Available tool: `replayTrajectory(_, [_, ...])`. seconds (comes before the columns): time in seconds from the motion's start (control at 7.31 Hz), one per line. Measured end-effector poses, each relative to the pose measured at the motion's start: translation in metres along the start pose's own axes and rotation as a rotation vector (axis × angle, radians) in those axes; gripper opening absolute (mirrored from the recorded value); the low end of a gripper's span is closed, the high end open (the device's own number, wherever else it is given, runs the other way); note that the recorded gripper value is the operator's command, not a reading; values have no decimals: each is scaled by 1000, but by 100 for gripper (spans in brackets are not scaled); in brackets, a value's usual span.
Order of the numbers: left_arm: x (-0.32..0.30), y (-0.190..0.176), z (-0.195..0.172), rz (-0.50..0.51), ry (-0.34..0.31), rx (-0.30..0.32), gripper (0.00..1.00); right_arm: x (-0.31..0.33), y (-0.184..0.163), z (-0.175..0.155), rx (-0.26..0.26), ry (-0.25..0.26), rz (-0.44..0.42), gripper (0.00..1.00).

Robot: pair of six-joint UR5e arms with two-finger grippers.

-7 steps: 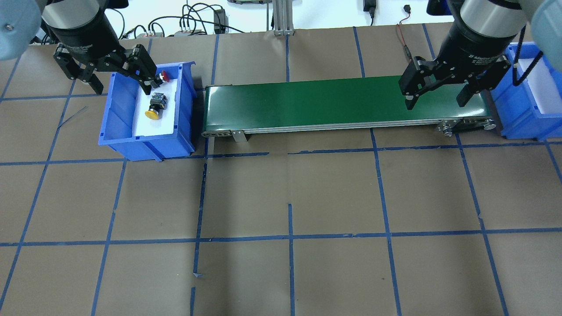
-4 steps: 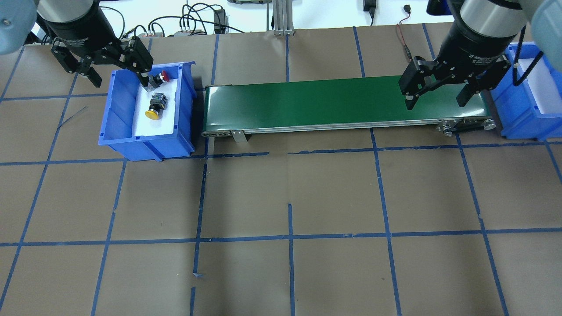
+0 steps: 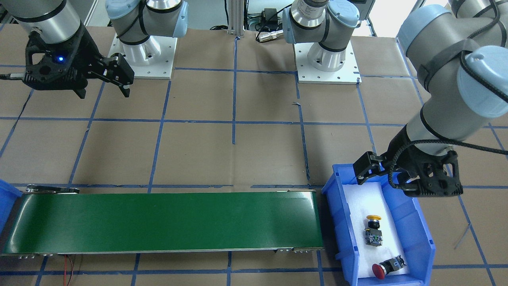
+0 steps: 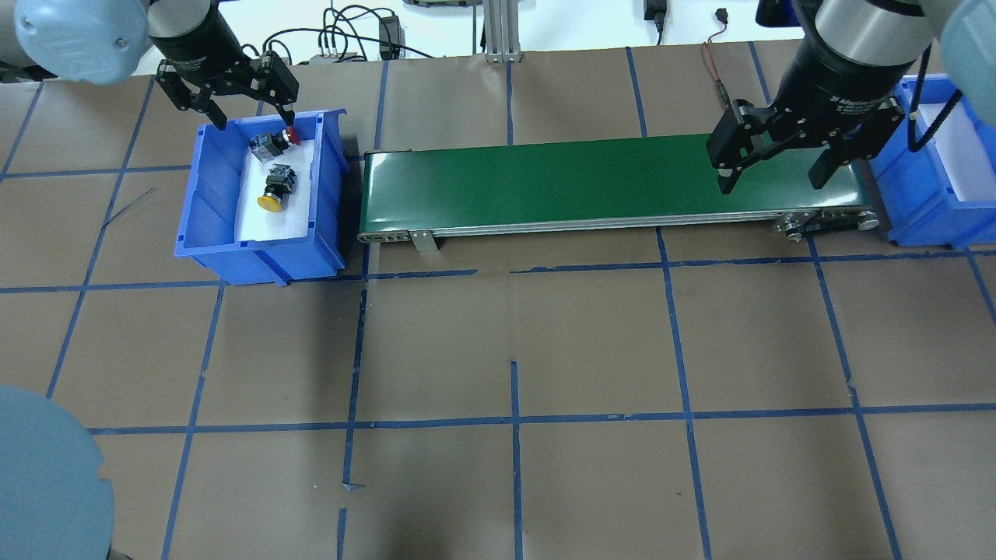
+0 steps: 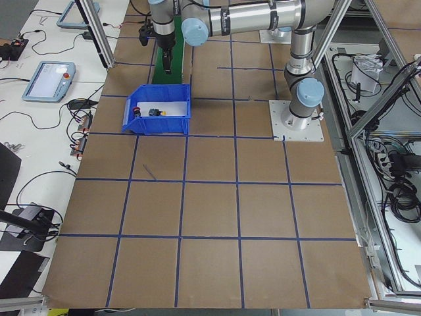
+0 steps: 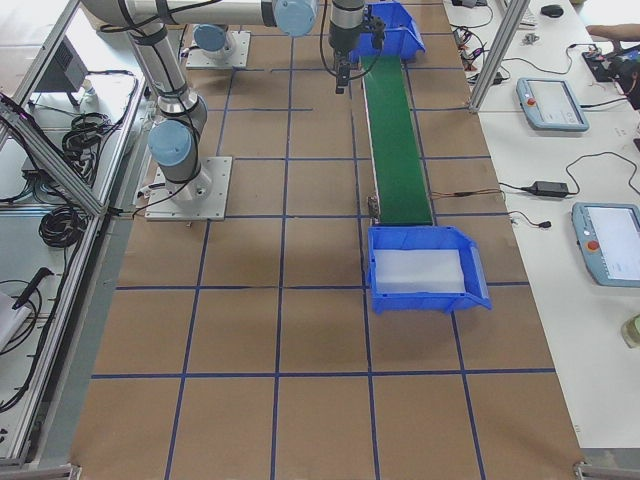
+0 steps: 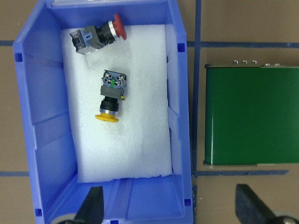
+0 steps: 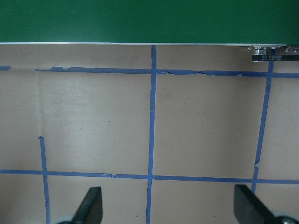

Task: Transport two buttons from left to right
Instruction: 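Lower the left gripper into the blue bin over the yellow button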

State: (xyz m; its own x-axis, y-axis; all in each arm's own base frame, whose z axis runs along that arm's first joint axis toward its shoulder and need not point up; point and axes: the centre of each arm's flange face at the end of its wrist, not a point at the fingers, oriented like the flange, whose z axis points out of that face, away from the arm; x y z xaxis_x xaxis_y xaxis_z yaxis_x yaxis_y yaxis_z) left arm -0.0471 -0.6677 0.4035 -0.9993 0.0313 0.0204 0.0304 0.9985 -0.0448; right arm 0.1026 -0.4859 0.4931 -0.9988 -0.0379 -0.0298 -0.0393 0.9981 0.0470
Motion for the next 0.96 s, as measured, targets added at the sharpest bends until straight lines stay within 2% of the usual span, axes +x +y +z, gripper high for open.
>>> replayTrajectory(0.41, [-30,-32,49,23,-1,10,100,0,0,0,0,-1,-1,100])
replayTrajectory(0.68, [-39,-44,84,18,3,-5,100,0,0,0,0,-3,0,100])
replayTrajectory(0.96, [-56,-49,107,19,6,-17,87,0,0,0,0,-4,0,100])
